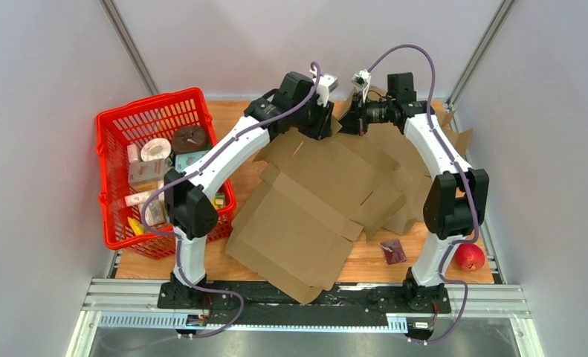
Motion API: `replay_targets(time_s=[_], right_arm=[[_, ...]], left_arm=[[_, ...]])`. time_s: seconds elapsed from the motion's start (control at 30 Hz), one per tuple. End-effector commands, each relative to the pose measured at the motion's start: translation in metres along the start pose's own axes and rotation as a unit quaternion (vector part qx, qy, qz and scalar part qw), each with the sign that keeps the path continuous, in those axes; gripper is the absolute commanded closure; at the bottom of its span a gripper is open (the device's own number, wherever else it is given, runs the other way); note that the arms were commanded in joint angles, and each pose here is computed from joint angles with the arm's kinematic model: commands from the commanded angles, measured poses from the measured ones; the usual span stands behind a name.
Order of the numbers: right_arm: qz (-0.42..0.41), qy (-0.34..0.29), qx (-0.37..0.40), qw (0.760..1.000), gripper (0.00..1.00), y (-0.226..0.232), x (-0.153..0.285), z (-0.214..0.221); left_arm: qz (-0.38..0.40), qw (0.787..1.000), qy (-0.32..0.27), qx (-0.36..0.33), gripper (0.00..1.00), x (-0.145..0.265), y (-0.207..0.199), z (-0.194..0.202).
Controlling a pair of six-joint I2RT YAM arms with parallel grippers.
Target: Fold the paper box
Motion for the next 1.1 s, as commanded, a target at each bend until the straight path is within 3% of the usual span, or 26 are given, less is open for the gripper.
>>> replay_targets(time_s=[0.0, 0.17, 0.27, 0.4, 0.5, 0.63, 0.83, 0.9, 1.07], right_arm=[[-0.021, -0.030, 0.039, 0.999, 1.00, 0.015, 0.006, -0.025], [-0.007, -0.026, 0.032, 0.999, 1.00, 0.012, 0.011, -0.022], [-0.006, -0.025, 0.031, 0.999, 1.00, 0.012, 0.011, -0.022], [-0.003, -0.024, 0.032, 0.999, 1.00, 0.015, 0.013, -0.022], [0.001, -0.024, 0.035, 0.999, 1.00, 0.017, 0.015, -0.023], [0.001, -0.024, 0.036, 0.999, 1.00, 0.019, 0.016, -0.024], [0.000, -0.026, 0.036, 0.999, 1.00, 0.018, 0.018, -0.023], [-0.001, -0.026, 0.034, 0.999, 1.00, 0.017, 0.020, -0.022], [-0.001, -0.029, 0.031, 0.999, 1.00, 0.015, 0.024, -0.019]], left_arm=[[-0.031, 0.999, -0.020, -0.015, 0.58, 0.041, 0.002, 0.010], [-0.059, 0.997, -0.057, 0.006, 0.58, 0.103, 0.003, 0.048], [-0.062, 0.997, -0.040, 0.025, 0.63, 0.109, 0.006, 0.076], [-0.136, 0.990, -0.012, 0.019, 0.58, 0.100, 0.017, 0.098], [-0.189, 0.982, 0.011, -0.024, 0.51, 0.086, 0.019, 0.099], [-0.207, 0.975, 0.068, -0.053, 0.45, 0.063, 0.026, 0.102], [-0.252, 0.958, 0.098, -0.093, 0.43, 0.051, 0.040, 0.100], [-0.268, 0.953, 0.106, -0.096, 0.25, 0.052, 0.045, 0.102], [-0.261, 0.956, 0.102, -0.092, 0.24, 0.060, 0.047, 0.105]])
Point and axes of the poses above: each gripper's point midway between its finger pads, its own x axis back along the fingers, its own y axis along the line the jaws close on, z = x × y, the point moved 8 cm from there along x, back along the fingers, and after that the axes turned 8 degrees about x, right-handed, at the moved point
